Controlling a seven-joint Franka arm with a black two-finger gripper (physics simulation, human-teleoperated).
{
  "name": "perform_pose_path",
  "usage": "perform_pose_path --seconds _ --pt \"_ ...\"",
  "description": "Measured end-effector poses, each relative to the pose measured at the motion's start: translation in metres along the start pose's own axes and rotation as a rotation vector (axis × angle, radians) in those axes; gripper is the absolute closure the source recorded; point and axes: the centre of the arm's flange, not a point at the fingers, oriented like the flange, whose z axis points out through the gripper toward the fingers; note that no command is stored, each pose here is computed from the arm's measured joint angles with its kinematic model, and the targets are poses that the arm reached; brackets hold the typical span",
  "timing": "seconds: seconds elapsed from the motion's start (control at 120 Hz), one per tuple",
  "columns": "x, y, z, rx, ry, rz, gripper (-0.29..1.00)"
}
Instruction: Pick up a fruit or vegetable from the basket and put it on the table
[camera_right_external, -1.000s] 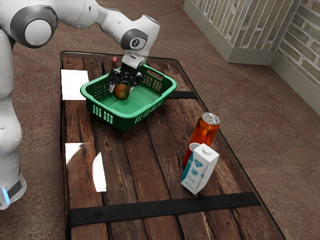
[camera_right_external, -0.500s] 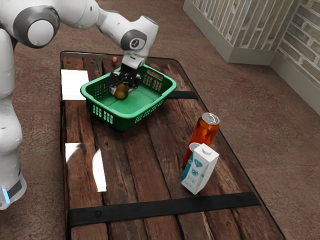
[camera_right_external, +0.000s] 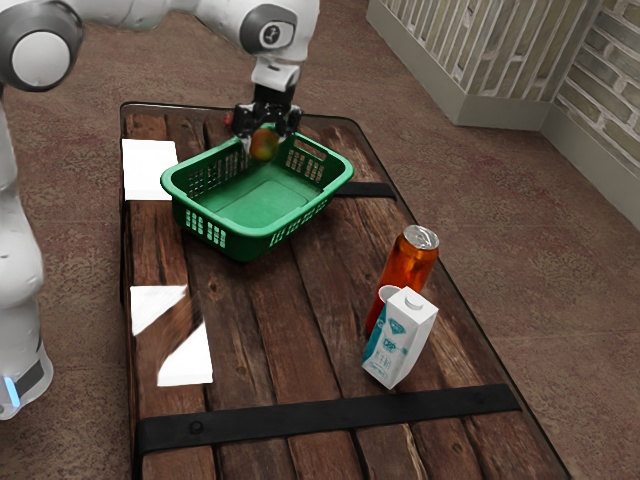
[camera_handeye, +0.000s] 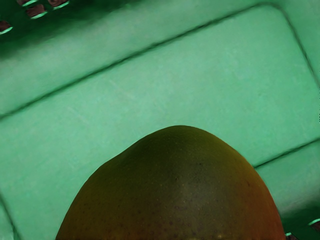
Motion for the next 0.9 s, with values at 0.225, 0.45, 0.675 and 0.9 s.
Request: perform_pose_path --seconds 0.225,0.45,0.675,0.9 --pt "-0.083 -0.005 -0.052 0.045 0.015 -0.155 0.35" --pt "-0.189 -0.003 -0.021 -0.038 0.088 -0.334 0.35" --pt "-0.207 0.005 -0.008 -0.086 0.139 -0.363 0.18" --pt "-0.229 0.021 -0.003 -0.101 0.191 -0.415 0.04"
